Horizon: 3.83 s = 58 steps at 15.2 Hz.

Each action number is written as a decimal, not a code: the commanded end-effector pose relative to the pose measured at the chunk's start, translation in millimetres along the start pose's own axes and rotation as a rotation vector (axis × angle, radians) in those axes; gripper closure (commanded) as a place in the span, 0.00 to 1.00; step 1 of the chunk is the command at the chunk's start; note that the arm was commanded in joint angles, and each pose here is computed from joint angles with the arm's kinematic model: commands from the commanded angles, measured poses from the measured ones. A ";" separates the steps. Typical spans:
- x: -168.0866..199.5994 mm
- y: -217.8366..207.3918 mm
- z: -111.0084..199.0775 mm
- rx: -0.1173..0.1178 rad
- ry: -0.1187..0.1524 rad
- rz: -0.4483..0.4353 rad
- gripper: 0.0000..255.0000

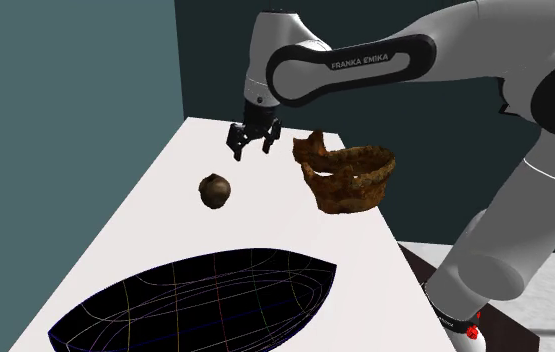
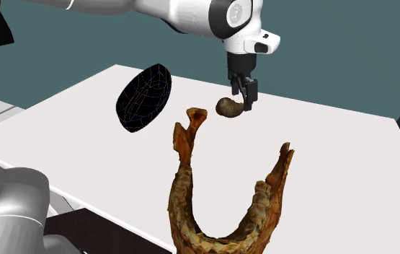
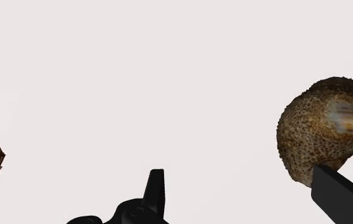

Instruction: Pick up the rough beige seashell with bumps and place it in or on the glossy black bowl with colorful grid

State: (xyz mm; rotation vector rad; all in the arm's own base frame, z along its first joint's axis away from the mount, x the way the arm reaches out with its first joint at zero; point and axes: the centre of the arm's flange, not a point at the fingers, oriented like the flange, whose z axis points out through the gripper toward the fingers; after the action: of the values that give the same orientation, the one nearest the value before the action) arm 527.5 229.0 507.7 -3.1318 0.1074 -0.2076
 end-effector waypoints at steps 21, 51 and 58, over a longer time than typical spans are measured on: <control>21.5 -26.3 56.2 0.016 -0.011 0.018 1.00; 15.1 -40.1 76.6 0.208 -0.147 0.775 1.00; 15.8 -40.2 71.4 0.208 -0.147 0.775 1.00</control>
State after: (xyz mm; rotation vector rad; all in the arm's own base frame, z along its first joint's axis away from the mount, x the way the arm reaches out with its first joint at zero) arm 555.6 267.8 436.7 -2.6377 1.1646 0.0213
